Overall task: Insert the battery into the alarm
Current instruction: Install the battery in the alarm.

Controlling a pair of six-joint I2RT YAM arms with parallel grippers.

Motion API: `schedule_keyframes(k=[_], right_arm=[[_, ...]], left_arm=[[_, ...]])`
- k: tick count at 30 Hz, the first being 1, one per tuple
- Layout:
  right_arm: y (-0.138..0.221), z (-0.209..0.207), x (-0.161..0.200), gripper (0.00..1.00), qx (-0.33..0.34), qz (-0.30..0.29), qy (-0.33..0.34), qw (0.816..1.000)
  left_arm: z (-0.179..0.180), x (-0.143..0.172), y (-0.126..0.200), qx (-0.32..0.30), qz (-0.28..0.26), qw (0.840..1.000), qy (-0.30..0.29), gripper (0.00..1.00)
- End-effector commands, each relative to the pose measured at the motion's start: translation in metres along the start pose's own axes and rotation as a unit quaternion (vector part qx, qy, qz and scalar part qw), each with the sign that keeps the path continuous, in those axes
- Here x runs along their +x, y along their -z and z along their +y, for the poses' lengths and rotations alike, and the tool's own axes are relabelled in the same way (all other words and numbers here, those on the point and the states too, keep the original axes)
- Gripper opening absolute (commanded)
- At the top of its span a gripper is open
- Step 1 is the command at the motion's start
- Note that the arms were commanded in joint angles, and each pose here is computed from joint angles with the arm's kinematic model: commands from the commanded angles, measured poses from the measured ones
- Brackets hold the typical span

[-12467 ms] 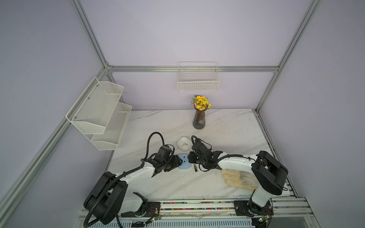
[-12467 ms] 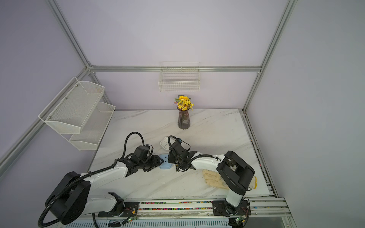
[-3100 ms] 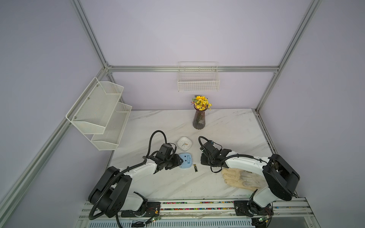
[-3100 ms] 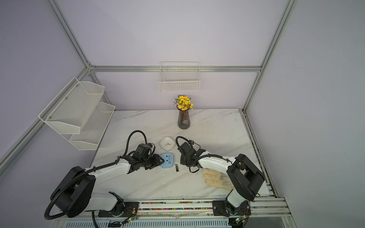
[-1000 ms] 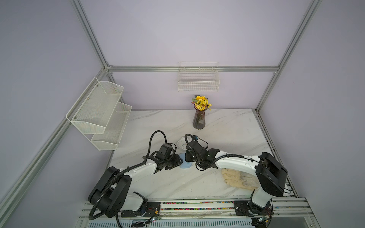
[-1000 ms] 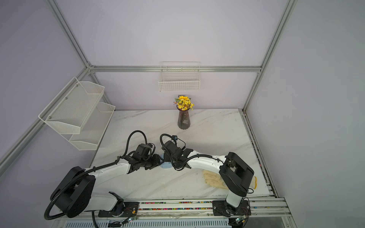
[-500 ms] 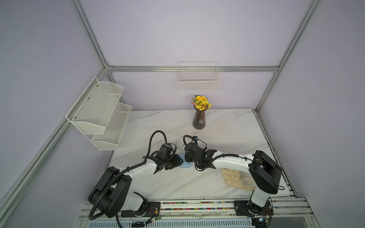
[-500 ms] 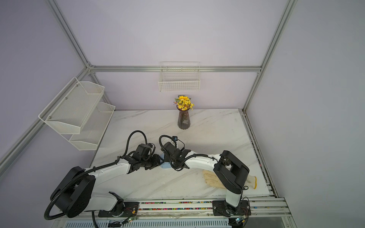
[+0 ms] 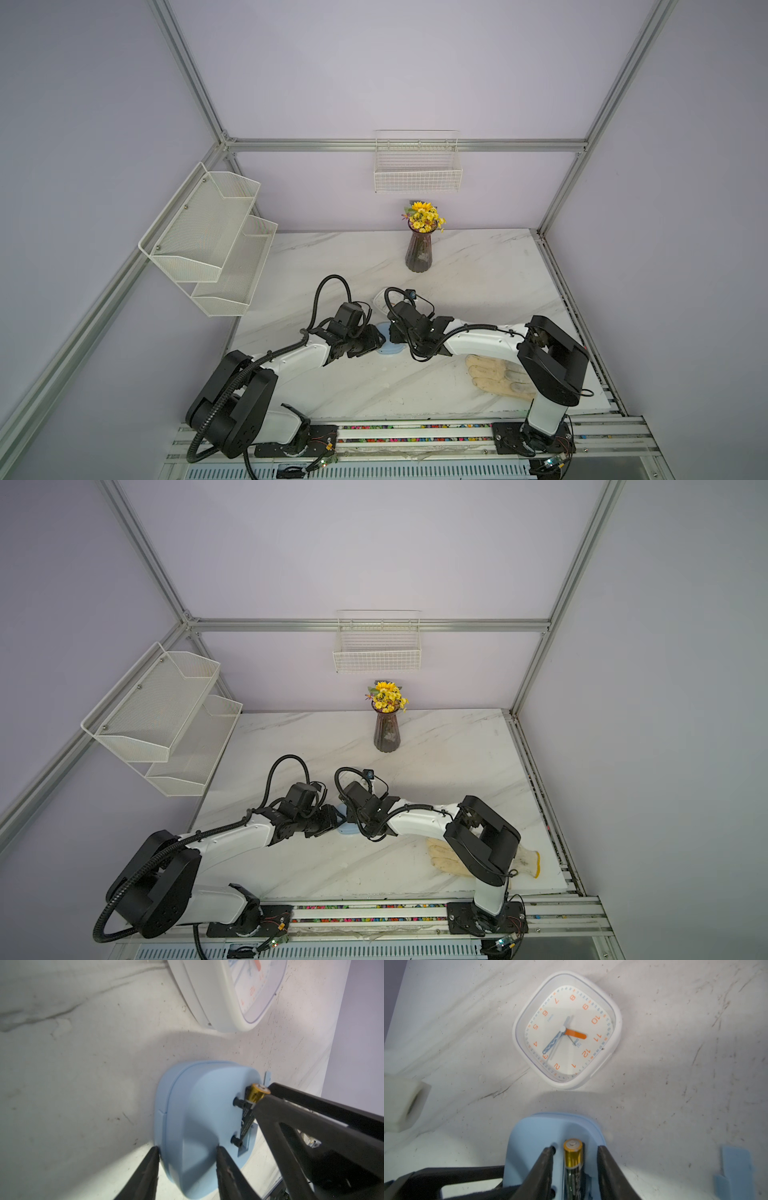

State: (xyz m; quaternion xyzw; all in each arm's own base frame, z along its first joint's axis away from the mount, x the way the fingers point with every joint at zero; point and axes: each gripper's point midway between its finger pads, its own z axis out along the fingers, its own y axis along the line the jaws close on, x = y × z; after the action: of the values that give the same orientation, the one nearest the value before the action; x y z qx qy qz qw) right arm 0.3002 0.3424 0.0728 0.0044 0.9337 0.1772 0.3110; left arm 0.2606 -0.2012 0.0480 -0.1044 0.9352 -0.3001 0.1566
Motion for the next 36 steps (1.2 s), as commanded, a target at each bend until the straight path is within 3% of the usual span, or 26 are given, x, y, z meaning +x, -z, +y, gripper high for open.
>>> schedule_keyframes(k=[1, 13, 36], right_arm=[[0.013, 0.004, -0.011, 0.39, -0.009, -0.019, -0.001, 1.0], [0.005, 0.007, -0.04, 0.21, -0.022, -0.012, -0.011, 1.0], [-0.018, -0.015, -0.011, 0.14, 0.011, 0.053, 0.012, 0.998]], left_arm=[[0.018, 0.018, -0.006, -0.029, 0.032, 0.999, -0.008, 0.45], [0.016, 0.02, -0.007, -0.024, 0.035, 0.999, -0.013, 0.45], [0.023, 0.024, -0.013, -0.039, 0.045, 0.998, -0.006, 0.45]])
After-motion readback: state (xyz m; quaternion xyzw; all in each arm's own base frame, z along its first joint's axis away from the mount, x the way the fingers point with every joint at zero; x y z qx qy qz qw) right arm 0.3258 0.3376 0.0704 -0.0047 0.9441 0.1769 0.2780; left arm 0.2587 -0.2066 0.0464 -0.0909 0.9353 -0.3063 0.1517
